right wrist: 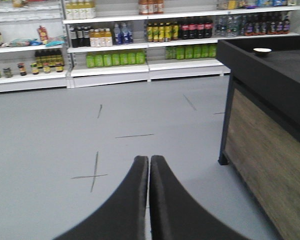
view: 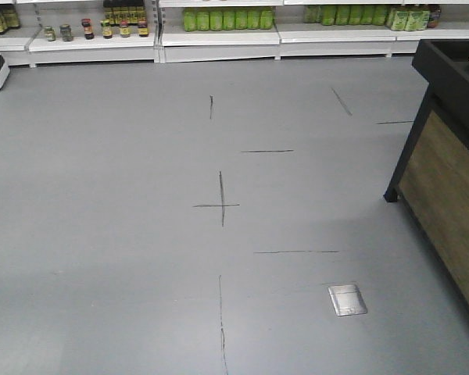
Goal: Pick three apples into basket with both arms
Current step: 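Drive the base forward toward the black fruit display tables, then drive the base up to the table holding the light-blue basket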
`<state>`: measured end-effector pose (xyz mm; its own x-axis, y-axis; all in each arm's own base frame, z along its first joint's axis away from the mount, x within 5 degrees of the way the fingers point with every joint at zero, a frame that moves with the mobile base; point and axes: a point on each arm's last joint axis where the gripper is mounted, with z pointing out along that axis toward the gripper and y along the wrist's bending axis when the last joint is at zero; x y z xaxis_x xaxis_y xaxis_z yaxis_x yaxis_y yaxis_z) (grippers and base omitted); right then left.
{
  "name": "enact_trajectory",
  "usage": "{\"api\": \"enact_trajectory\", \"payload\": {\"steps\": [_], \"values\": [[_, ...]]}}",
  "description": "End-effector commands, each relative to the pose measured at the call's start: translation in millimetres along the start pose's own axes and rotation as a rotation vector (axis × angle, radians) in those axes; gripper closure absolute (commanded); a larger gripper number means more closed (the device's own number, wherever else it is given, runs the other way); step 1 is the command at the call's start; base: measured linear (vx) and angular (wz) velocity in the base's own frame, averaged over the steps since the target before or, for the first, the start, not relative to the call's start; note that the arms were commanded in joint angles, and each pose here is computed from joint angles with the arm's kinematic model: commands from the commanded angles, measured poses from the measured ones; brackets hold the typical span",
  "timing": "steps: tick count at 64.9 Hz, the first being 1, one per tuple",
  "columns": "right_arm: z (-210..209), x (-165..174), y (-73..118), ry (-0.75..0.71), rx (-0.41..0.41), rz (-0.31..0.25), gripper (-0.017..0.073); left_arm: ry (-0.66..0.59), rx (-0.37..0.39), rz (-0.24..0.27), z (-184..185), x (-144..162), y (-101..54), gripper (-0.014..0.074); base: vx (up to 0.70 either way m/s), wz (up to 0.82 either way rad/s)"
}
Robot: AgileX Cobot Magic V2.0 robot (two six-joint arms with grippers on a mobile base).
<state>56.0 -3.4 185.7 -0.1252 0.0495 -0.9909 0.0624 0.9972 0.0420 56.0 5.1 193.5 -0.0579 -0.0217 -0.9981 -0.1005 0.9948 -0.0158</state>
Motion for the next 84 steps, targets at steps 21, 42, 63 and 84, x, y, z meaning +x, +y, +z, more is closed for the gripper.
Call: {"api": "enact_trajectory", "payload": {"steps": [21,42,63,84], "values": [[-0.2,-3.7,-0.1,-0.075,0.002,-0.006,0.0564,-0.063,0.001,-0.012,0.1,0.5,0.3,0.0600,0.16,-0.31],[-0.2,-3.7,-0.1,-0.075,0.002,-0.006,0.0564,-0.063,0.001,-0.012,0.1,0.5,0.3,0.0600,0.12,-0.37],[-0.2,-3.7,-0.1,-0.075,0.002,-0.006,0.0564,-0.063,0.001,-0.012,0.1,0.5,0.3,0.0600,0.10,-0.39],[-0.2,-3.7,-0.1,-0.075,0.002,-0.006,0.0564,-0.063,0.001,-0.012,0.1,0.5,0.3,0.0600,0.11,-0.46]]}}
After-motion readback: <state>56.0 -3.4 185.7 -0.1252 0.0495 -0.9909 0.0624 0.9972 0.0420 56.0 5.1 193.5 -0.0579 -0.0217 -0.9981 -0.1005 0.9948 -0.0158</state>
